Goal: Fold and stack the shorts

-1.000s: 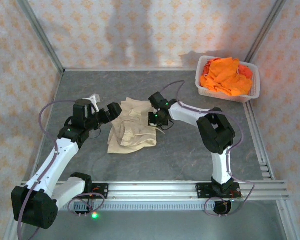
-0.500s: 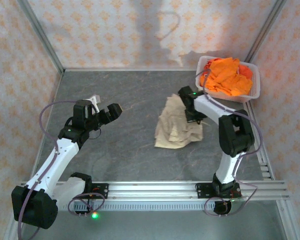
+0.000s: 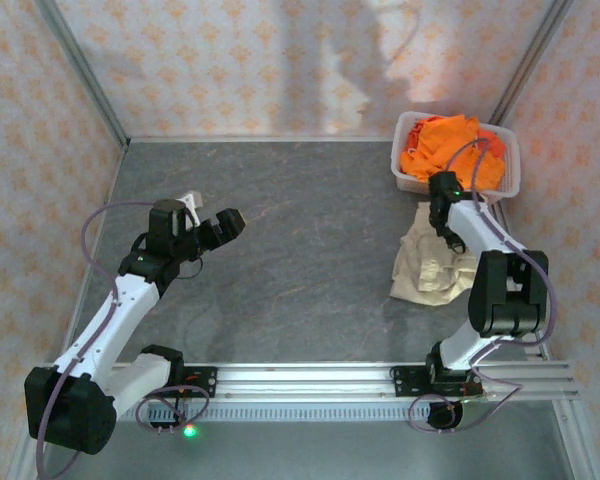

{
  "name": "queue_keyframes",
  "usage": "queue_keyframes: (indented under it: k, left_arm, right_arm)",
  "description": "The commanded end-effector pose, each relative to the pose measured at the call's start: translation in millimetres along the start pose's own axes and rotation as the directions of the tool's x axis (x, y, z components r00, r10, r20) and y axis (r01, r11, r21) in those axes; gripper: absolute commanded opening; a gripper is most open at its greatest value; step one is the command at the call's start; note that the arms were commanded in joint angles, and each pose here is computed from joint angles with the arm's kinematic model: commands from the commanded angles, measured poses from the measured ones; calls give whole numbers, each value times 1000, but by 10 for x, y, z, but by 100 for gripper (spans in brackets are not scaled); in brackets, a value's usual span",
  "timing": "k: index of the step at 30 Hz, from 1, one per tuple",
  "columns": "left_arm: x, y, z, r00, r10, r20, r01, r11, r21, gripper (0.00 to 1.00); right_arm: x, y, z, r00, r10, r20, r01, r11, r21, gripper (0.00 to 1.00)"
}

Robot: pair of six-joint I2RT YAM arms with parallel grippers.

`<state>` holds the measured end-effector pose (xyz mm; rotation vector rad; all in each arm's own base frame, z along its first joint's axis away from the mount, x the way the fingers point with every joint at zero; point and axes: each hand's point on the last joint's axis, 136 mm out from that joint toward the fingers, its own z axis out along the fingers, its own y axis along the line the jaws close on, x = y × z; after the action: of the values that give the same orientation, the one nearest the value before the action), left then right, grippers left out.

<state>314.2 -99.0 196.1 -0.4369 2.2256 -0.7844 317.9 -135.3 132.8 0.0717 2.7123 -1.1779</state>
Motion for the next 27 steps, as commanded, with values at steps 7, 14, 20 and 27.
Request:
queue_keyframes:
  k: [7,14,20,27]
  left_arm:
    - [-4,-57,-92,999,41,13,-41,999,11,100]
    - [30,-36,-115,999,37,21,-37,999,16,100]
    - [46,-28,-141,999,35,21,-36,999,13,100]
    - [74,-8,-155,999,33,11,-33,999,5,100]
  right_arm:
    - [-423,-518,-477,901,409,142,-392,910,-136,85]
    - [-1163,-380,-1479,663,726,182,-432,570,-699,100]
    - [-1812,-168,-1501,738,646,195,-409,658,-632,99]
    - [-2256,336,-996,808,582,94,-433,694,-575,98]
